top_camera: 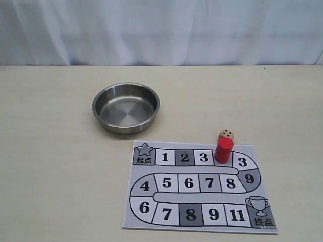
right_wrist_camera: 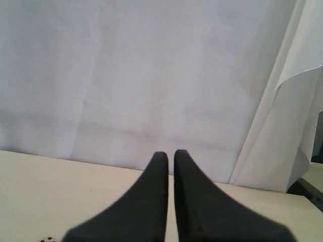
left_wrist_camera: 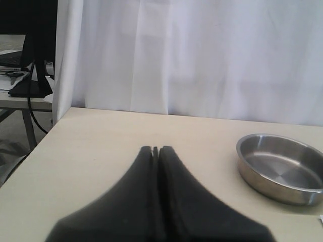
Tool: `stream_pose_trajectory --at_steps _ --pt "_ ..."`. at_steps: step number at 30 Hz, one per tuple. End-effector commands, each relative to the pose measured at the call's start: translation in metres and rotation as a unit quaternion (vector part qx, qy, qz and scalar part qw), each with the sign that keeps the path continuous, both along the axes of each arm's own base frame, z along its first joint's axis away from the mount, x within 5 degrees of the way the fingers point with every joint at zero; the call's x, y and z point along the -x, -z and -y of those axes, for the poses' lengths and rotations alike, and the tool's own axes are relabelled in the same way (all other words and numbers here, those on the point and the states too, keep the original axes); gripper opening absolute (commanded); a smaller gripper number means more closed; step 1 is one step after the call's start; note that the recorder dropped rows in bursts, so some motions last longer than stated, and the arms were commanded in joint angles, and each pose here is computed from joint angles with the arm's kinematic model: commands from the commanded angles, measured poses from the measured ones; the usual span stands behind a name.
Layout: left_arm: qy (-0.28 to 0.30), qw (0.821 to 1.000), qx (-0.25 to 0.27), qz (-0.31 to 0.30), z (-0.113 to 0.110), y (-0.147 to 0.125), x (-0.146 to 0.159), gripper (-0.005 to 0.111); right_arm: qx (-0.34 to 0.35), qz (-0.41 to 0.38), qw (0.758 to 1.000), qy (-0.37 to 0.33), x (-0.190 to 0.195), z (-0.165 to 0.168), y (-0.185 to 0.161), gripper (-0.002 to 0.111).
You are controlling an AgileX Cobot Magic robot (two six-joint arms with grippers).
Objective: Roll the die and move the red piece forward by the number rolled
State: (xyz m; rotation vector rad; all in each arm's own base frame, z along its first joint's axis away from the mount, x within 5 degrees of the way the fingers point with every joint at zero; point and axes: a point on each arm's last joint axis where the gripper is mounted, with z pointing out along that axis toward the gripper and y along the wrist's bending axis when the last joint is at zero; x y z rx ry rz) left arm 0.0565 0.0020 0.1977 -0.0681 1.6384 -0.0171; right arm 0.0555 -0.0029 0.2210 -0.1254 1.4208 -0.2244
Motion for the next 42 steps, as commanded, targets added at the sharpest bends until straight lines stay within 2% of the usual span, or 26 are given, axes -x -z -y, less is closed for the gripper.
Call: stream_pose_trajectory --at_steps 1,6,20,42 --pt "0.0 1.0 0.002 0.007 0.0 -0.003 0.0 0.0 0.001 -0.017 1.0 -0.002 0.0 0.0 0.005 0.004" --pt "0.0 1.0 0.002 0.007 0.0 -0.003 0.0 0.0 -0.037 -0.046 0.998 -0.004 -0.001 0.0 0.011 0.004" --pt "0.0 1.0 0.002 0.007 0.0 -0.003 0.0 0.0 -0.043 -0.108 0.993 0.004 -0.001 0.001 0.022 0.004" --pt "0.0 1.0 0.002 0.007 0.0 -0.003 0.0 0.0 -0.049 -0.107 0.993 0.003 -0.001 0.001 0.022 0.004"
